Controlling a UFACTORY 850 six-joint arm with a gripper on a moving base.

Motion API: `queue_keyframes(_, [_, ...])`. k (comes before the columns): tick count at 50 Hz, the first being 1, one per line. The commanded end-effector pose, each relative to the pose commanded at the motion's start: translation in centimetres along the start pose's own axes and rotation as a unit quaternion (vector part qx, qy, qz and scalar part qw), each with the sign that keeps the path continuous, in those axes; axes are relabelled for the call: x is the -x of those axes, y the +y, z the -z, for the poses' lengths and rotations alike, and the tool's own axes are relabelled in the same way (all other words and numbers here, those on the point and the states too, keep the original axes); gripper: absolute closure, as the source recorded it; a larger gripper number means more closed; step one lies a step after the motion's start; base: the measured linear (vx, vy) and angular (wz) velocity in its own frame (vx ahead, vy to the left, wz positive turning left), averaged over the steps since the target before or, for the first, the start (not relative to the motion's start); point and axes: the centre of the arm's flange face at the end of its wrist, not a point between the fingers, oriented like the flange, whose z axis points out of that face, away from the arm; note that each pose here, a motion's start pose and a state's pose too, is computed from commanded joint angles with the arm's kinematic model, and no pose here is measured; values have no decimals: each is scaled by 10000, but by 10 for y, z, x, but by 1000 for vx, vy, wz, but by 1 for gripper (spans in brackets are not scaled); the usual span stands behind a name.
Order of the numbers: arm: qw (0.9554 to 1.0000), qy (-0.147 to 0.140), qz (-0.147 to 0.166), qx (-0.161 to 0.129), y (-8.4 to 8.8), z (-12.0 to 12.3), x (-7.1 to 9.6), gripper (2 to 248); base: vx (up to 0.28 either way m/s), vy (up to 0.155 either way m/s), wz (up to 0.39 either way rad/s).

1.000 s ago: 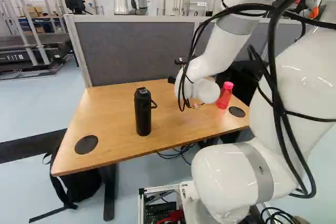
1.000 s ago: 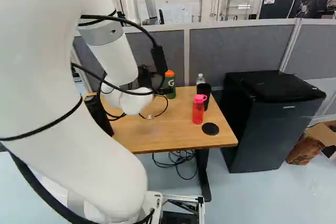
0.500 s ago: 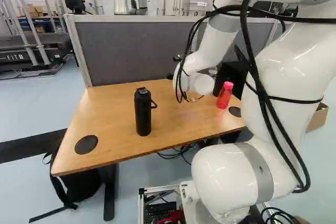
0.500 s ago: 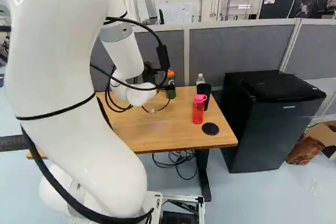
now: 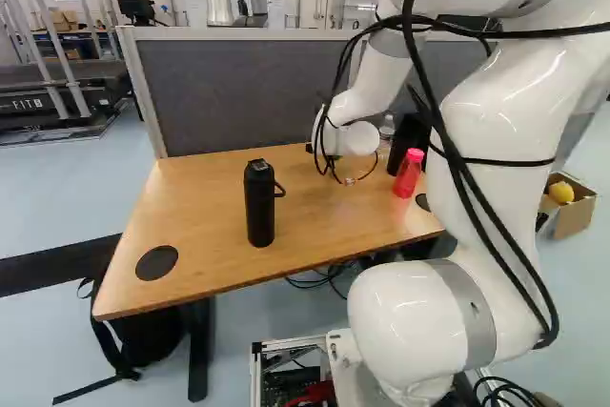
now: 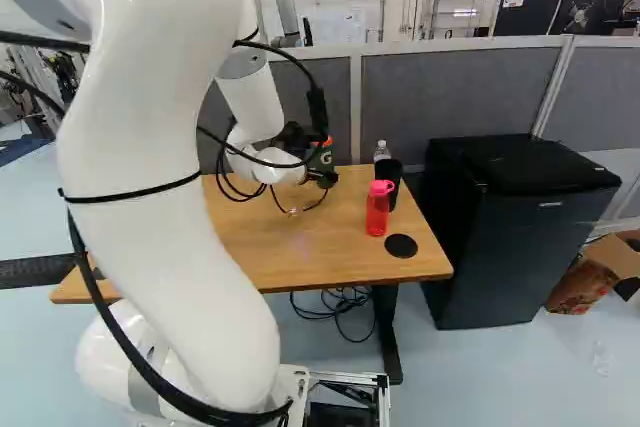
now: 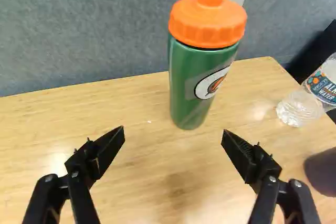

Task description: Pick up the green bottle from the table

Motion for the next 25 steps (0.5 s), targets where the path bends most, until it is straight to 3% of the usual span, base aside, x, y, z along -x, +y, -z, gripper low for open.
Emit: queue_keyframes(25, [9999,68,-80,82,7,-41,-25,3,0,0,0])
